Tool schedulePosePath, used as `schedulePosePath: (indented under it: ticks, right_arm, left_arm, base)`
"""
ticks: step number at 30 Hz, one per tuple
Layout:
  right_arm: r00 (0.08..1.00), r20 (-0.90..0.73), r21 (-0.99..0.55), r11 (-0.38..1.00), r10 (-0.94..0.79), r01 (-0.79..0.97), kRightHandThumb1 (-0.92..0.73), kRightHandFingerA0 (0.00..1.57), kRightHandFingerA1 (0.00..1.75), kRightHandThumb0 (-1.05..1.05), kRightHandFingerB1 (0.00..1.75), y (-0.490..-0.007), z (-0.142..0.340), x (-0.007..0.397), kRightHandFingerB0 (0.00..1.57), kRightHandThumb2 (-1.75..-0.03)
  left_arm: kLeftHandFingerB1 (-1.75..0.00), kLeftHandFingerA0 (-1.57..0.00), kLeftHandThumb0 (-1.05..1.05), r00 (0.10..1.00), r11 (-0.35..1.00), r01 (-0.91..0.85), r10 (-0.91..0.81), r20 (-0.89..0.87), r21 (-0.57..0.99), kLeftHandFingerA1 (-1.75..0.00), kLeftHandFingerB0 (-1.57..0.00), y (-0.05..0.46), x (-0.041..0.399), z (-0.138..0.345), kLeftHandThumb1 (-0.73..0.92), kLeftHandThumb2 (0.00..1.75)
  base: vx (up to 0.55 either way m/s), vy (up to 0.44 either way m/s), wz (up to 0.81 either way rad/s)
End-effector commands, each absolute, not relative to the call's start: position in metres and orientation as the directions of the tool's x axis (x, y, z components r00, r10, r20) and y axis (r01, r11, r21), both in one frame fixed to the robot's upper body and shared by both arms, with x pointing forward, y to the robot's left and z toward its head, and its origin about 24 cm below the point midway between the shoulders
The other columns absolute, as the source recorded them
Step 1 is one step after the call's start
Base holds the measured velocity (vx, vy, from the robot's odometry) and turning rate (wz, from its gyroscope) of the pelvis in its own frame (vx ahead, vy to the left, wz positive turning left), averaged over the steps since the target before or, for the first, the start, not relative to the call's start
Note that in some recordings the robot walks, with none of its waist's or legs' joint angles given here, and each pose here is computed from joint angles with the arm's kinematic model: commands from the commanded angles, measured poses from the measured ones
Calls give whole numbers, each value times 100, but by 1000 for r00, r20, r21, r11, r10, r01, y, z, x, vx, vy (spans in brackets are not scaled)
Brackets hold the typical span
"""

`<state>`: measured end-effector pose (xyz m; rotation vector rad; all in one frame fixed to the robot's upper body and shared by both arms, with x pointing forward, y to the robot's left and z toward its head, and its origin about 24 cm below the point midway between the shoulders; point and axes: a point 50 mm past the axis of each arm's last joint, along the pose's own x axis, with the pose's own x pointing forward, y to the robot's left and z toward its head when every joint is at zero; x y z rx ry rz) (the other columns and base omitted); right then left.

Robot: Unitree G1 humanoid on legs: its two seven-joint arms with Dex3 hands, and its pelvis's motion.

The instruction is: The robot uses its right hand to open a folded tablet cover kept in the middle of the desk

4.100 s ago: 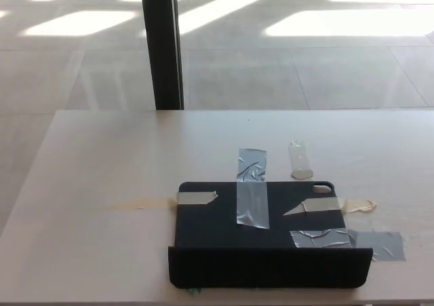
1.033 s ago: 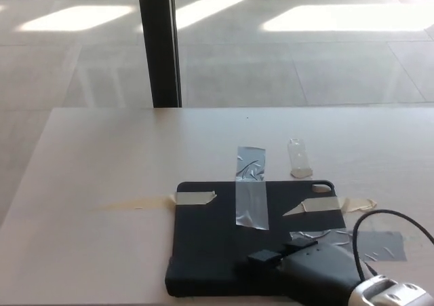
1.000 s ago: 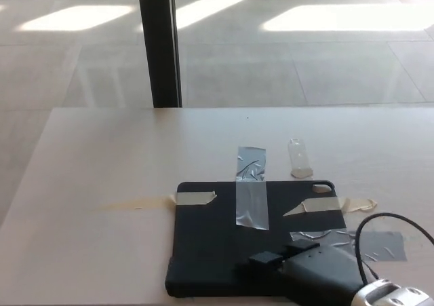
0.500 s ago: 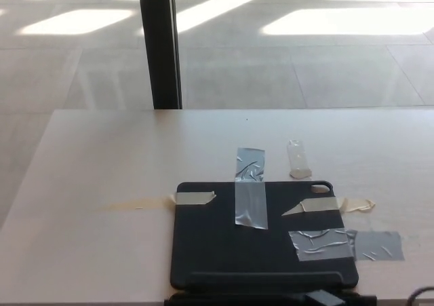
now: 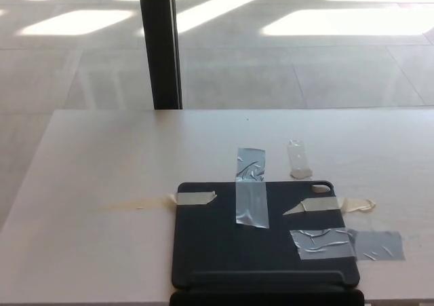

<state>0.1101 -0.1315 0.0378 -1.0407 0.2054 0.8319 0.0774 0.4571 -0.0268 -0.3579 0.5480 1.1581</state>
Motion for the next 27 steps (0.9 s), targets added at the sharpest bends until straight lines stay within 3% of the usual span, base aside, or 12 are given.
schedulePosePath:
  ticks: [1, 2, 3, 5, 6, 7, 8, 15, 18, 24, 26, 27]
  right_arm:
    - [662, -534, -654, 241, 526, -718, -65, 37, 46, -66, 33, -133, 40, 117, 28, -59]
    - [668, -526, -654, 250, 527, -713, -66, 36, 47, -66, 34, -134, 42, 120, 27, -60]
    - [677, -517, -655, 266, 524, -707, -53, 28, 54, -69, 44, -137, 47, 127, 19, -86]
    - [677, -517, -653, 270, 524, -707, -53, 28, 54, -69, 44, -138, 48, 129, 19, -86]
    - [738, -460, -689, 327, 493, -647, -54, 29, 52, -69, 45, -150, 69, 153, 22, -87]
    - [737, -460, -687, 327, 494, -648, -54, 29, 52, -69, 45, -150, 69, 153, 22, -87]
    - [809, -373, -703, 430, 454, -566, -66, 41, 43, -63, 33, -164, 87, 171, 30, -60]
    - [937, -169, -655, 676, 305, -338, -65, 45, 43, -59, 34, -213, 127, 207, 36, -58]
    - [991, -67, -499, 856, 119, -137, -67, 47, 49, -63, 36, -263, 150, 219, 37, -60]
    - [945, 25, -105, 939, -326, 327, -70, 52, 46, -78, 36, -363, 141, 191, 39, -62]
    - [946, 25, -103, 940, -324, 324, -70, 52, 46, -78, 36, -363, 142, 191, 39, -62]
    - [879, 19, -72, 876, -477, 477, -70, 61, 46, -81, 37, -384, 132, 178, 50, -61]
  left_arm:
    - [-76, -77, -57, 276, 340, -940, 760, -589, -1, -86, -63, 460, 72, -26, 28, 79]
    - [-76, -77, -56, 275, 341, -940, 759, -590, 0, -85, -64, 460, 72, -26, 29, 80]
    - [-76, -79, -56, 271, 342, -940, 760, -591, 8, -86, -65, 459, 71, -26, 29, 79]
    - [-76, -79, -56, 269, 341, -940, 761, -591, 11, -86, -65, 459, 71, -26, 29, 79]
    - [-75, -78, -55, 281, 360, -933, 758, -589, 18, -85, -63, 459, 71, -26, 30, 80]
    - [-75, -78, -55, 281, 360, -933, 758, -589, 18, -85, -63, 459, 71, -26, 30, 80]
    - [-74, -73, -55, 278, 353, -935, 758, -590, 14, -84, -60, 459, 71, -26, 30, 80]
    - [-77, -74, -54, 279, 345, -939, 759, -588, -1, -85, -64, 460, 70, -26, 28, 80]
    - [-76, -77, -54, 273, 341, -940, 760, -590, 4, -86, -65, 460, 70, -25, 29, 80]
    - [-75, -78, -52, 258, 327, -945, 756, -602, 6, -86, -64, 458, 62, -30, 30, 80]
    - [-75, -78, -52, 255, 325, -946, 755, -604, 7, -86, -64, 458, 60, -31, 30, 80]
    - [-76, -77, -51, 258, 323, -947, 753, -606, -3, -86, -64, 458, 59, -30, 30, 81]
  base:
    - [0, 0, 0]
    - [0, 0, 0]
    - [0, 0, 0]
    - [0, 0, 0]
    - [0, 0, 0]
    - [0, 0, 0]
    - [0, 0, 0]
    - [0, 0, 0]
    - [0, 0, 0]
    - [0, 0, 0]
    - [0, 0, 0]
    - [0, 0, 0]
